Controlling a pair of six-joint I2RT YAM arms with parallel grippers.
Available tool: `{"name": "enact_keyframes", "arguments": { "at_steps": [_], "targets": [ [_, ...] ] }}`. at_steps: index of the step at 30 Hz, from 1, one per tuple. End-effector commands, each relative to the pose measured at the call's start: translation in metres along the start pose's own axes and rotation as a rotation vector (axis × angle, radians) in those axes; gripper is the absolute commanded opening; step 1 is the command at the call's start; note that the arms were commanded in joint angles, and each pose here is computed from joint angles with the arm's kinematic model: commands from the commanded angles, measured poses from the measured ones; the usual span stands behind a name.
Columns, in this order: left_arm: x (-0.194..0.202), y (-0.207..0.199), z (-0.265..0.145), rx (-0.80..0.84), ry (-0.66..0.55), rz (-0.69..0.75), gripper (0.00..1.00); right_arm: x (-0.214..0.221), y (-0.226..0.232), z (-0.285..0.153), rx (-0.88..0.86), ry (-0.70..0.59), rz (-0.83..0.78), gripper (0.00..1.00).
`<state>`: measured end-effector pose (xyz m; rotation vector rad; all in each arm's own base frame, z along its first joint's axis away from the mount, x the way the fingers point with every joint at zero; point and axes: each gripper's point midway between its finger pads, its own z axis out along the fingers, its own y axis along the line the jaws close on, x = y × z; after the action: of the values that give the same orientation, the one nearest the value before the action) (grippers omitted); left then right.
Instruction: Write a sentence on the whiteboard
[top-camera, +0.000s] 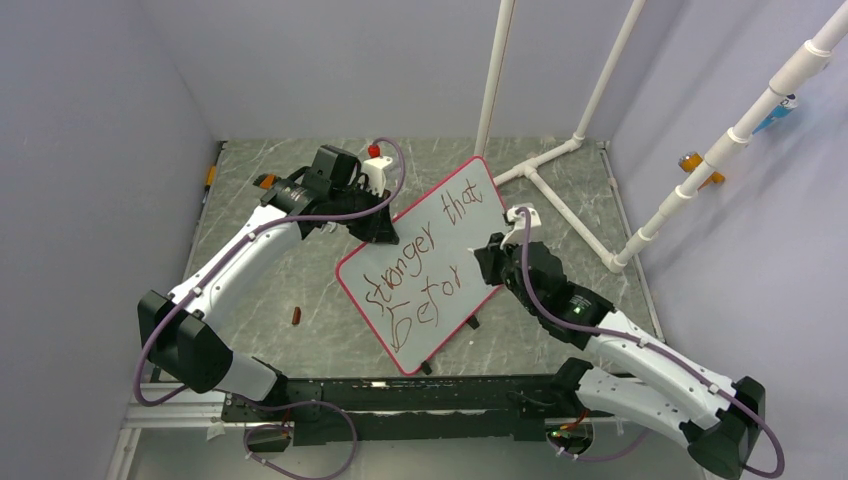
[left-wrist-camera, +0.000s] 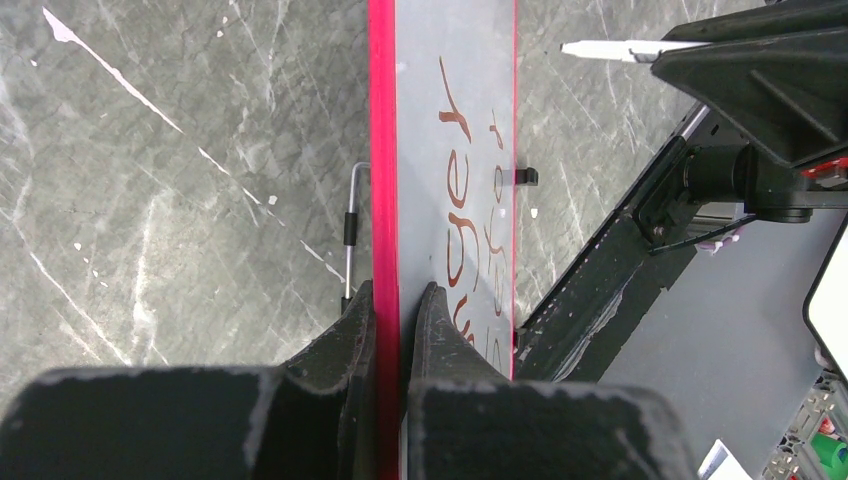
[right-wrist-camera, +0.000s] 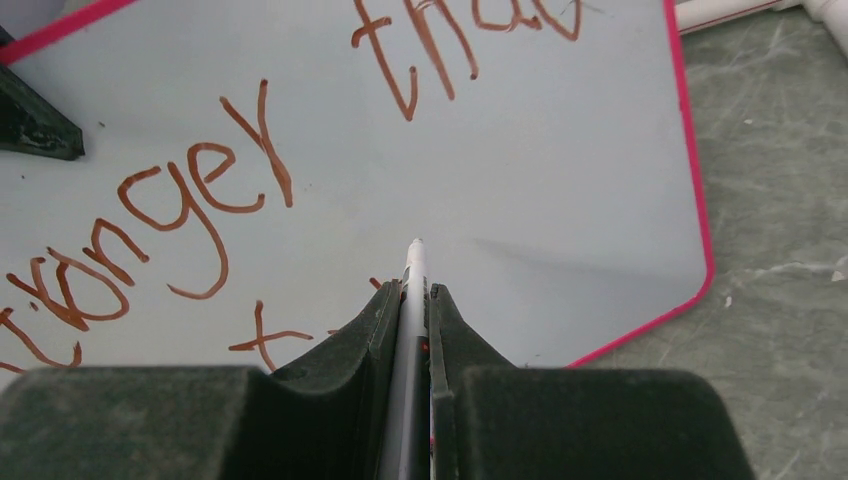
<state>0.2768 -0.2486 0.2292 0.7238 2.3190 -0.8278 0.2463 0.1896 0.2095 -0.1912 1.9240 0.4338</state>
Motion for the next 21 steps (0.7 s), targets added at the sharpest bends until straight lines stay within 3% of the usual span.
{"name": "enact_keyframes", "arguments": {
  "at_steps": [1, 21],
  "targets": [
    [-0.012, 0.070, -0.013, -0.345, -0.013, 0.205, 0.00, -0.009, -0.009, -0.007, 0.031, -0.051, 0.015, 0.00],
    [-0.007, 0.073, -0.007, -0.375, 0.016, 0.218, 0.00, 0.040, -0.001, 0.006, -0.067, 0.024, 0.130, 0.00]
  ]
}}
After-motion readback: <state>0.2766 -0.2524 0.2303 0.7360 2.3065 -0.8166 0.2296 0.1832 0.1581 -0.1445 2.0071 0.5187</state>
